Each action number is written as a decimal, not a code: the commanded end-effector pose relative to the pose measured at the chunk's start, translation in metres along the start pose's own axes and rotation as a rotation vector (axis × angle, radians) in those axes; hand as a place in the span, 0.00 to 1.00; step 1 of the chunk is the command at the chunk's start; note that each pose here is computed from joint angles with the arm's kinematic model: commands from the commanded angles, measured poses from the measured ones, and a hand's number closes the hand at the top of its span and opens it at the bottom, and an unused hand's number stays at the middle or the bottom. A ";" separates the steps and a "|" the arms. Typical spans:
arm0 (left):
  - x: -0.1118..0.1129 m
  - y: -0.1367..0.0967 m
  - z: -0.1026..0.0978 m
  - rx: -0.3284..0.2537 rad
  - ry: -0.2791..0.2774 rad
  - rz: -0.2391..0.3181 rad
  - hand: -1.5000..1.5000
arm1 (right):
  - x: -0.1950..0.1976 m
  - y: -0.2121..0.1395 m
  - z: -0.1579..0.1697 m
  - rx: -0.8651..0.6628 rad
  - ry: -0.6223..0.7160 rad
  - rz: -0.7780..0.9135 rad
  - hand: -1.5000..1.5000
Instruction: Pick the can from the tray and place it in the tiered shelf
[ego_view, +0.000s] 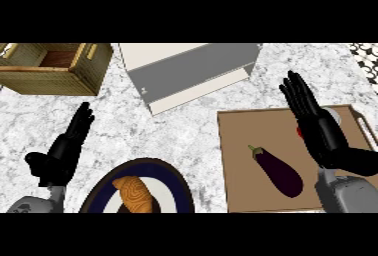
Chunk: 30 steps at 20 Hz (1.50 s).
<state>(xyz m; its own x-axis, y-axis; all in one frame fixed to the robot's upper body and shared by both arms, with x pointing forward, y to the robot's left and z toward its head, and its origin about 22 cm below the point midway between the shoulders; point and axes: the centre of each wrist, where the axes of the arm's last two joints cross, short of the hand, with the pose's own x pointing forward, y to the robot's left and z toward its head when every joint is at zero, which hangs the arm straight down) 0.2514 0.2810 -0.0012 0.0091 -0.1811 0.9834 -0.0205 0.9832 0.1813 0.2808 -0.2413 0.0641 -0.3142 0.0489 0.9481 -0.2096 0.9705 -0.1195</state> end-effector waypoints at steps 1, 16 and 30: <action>-0.004 0.003 -0.001 -0.012 0.025 -0.042 0.50 | 0.019 -0.055 -0.010 -0.070 0.037 0.070 0.00; -0.015 -0.040 -0.002 -0.182 0.211 -0.079 0.50 | 0.017 -0.248 0.023 -0.070 0.294 0.213 0.00; -0.029 -0.015 0.007 -0.148 0.223 -0.092 0.50 | 0.118 -0.198 -0.048 0.361 0.562 0.968 0.00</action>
<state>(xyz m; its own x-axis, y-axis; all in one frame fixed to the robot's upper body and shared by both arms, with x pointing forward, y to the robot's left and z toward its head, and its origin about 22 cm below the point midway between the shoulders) 0.2422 0.2668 -0.0310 0.2164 -0.2699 0.9382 0.1444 0.9593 0.2427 0.3277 -0.4438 0.1905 -0.0272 0.7614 0.6477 -0.4053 0.5839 -0.7034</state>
